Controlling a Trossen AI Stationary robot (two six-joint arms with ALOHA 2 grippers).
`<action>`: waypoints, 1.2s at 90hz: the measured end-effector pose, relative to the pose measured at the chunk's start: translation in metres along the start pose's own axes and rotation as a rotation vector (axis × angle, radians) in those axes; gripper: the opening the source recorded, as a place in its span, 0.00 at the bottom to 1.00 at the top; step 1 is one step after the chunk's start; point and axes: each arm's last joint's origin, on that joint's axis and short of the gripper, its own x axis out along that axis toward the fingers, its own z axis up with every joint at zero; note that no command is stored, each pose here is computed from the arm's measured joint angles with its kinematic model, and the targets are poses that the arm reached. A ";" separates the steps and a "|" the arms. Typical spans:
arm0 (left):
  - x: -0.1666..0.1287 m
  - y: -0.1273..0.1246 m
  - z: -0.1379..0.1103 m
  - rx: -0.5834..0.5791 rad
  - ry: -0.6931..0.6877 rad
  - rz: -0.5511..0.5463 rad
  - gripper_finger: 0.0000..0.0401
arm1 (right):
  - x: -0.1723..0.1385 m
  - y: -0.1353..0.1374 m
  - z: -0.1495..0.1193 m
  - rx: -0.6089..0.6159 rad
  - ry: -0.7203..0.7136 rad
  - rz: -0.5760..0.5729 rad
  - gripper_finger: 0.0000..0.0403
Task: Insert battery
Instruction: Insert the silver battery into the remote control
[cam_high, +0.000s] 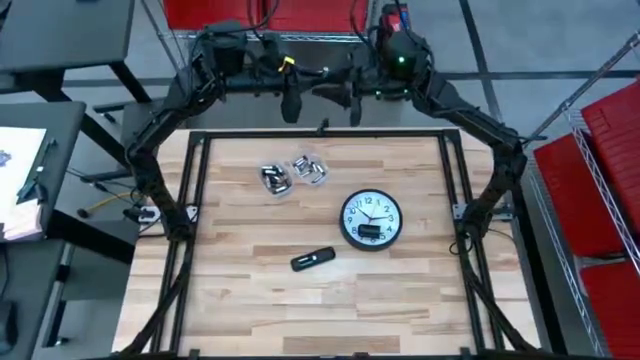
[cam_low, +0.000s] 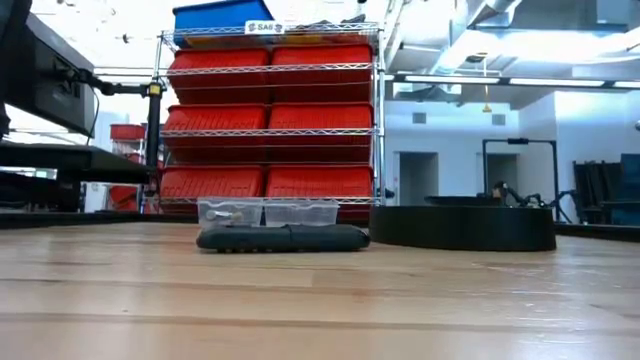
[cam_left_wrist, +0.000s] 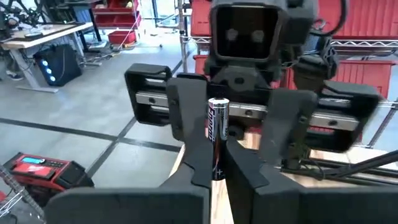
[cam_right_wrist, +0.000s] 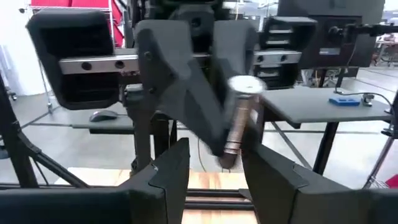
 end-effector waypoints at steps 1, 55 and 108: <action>0.000 0.000 0.000 0.000 0.000 0.001 0.00 | 0.000 0.000 0.000 0.002 0.000 0.000 0.32; 0.000 0.005 -0.001 -0.007 0.004 0.016 0.00 | 0.000 0.000 0.002 -0.012 -0.020 -0.001 0.14; 0.000 0.003 -0.001 -0.012 0.005 0.011 0.04 | 0.000 0.000 0.003 -0.002 -0.032 0.006 0.03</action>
